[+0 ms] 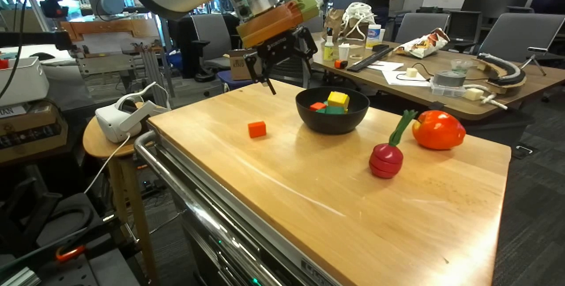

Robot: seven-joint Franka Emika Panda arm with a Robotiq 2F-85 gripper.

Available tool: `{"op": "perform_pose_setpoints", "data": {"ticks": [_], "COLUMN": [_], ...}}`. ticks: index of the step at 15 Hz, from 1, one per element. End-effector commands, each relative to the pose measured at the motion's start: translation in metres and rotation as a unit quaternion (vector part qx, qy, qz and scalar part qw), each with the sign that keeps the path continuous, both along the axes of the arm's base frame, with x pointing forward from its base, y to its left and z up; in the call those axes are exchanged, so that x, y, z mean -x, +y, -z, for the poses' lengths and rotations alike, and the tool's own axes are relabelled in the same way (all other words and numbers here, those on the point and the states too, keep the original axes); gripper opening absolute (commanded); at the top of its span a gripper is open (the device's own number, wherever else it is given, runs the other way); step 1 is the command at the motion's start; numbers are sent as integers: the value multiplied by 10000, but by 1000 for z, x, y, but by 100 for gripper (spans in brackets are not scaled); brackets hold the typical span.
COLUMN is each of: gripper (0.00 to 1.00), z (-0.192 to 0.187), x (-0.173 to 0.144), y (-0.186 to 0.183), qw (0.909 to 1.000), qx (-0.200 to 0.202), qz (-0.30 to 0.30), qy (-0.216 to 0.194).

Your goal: Move the apple to the top right corner of the countertop, place all the blocks inside the black bowl, put the radish in the bowl

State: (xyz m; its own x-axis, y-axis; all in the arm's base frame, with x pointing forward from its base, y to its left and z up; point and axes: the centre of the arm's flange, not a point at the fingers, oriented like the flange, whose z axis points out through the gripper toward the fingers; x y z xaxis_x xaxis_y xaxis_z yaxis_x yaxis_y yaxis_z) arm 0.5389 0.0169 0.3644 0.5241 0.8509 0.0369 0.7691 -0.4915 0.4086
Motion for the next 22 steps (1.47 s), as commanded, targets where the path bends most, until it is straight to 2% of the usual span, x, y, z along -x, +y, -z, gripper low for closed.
{"op": "perform_pose_setpoints", "data": {"ticks": [1, 3, 6, 7, 10, 19, 21, 22], "gripper": [100, 100, 100, 100, 100, 100, 73, 66], "z": [6, 14, 20, 35, 40, 70, 72, 73], "x": [38, 52, 67, 47, 50, 37, 34, 32], "y": [12, 20, 25, 30, 30, 24, 25, 25], "qw": [9951, 9889, 9828, 9875, 9870, 9841, 9831, 9827], "qx": [-163, -223, -281, -220, -231, -130, -109, -99], "qz": [-970, -1457, -1805, -1517, -1536, -1414, -1429, -1441], "qy": [119, 170, 257, 356, 415, 1066, 1137, 1160]}}
